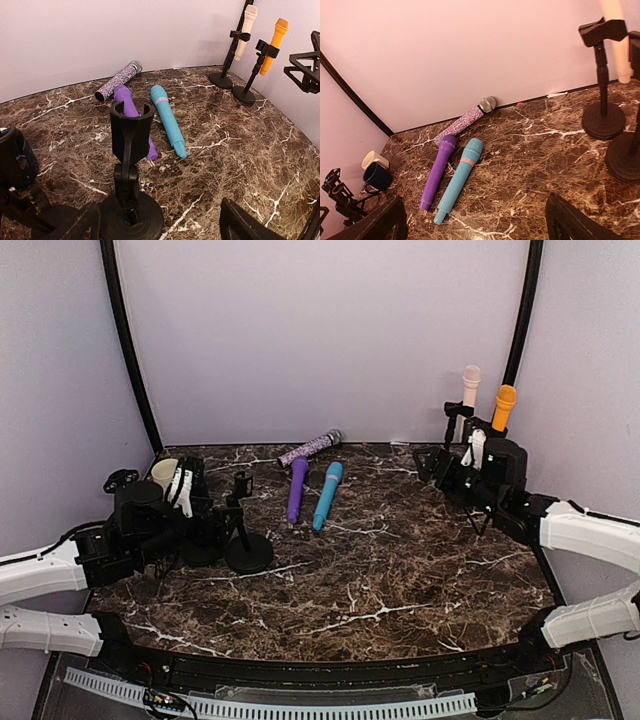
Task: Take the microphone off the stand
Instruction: Pick up the microphone stand with the microphone from the corner of the board.
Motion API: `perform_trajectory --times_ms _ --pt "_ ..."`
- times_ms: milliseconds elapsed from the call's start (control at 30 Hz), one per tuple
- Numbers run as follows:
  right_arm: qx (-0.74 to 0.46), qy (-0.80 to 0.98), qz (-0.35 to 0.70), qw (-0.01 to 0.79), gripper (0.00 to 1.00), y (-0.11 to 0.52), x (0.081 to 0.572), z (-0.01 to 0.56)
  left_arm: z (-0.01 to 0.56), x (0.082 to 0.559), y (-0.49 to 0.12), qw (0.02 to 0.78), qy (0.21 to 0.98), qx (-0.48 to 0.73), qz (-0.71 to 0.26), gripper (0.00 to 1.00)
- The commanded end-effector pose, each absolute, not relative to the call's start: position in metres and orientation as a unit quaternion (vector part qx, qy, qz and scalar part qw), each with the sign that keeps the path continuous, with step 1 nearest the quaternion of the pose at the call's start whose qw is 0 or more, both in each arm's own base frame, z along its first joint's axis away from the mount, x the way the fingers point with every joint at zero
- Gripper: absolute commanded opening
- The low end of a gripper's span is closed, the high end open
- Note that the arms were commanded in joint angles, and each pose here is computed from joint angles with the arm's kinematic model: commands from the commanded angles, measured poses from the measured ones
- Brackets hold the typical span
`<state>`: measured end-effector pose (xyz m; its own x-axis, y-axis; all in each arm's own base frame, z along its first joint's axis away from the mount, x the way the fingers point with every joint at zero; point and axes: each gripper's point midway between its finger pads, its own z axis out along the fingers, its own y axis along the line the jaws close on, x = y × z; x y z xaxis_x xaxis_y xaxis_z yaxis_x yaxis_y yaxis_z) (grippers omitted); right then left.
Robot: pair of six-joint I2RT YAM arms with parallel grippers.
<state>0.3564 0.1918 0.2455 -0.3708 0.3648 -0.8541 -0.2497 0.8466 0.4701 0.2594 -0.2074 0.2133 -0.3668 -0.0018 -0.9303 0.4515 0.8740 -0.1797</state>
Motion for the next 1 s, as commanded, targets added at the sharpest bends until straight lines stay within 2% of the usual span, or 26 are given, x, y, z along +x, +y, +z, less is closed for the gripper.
perform_trajectory --times_ms 0,267,533,767,967 --pt "0.057 0.798 0.207 0.563 0.99 0.146 0.342 0.218 0.230 0.265 -0.213 0.556 0.788 0.122 -0.235 0.85" --pt "0.140 0.797 0.247 0.533 0.98 0.084 0.363 0.172 0.227 0.276 -0.229 0.544 0.791 0.139 -0.244 0.85" --pt "0.204 0.785 0.195 0.552 0.86 0.041 0.410 0.155 0.235 0.289 -0.230 0.549 0.786 0.158 -0.234 0.84" --pt "0.183 0.776 0.161 0.582 0.97 0.028 0.438 0.175 0.226 0.301 -0.216 0.548 0.786 0.152 -0.243 0.84" --pt "0.122 0.765 0.200 0.600 0.99 0.012 0.447 0.209 0.236 0.303 -0.218 0.553 0.774 0.175 -0.254 0.85"
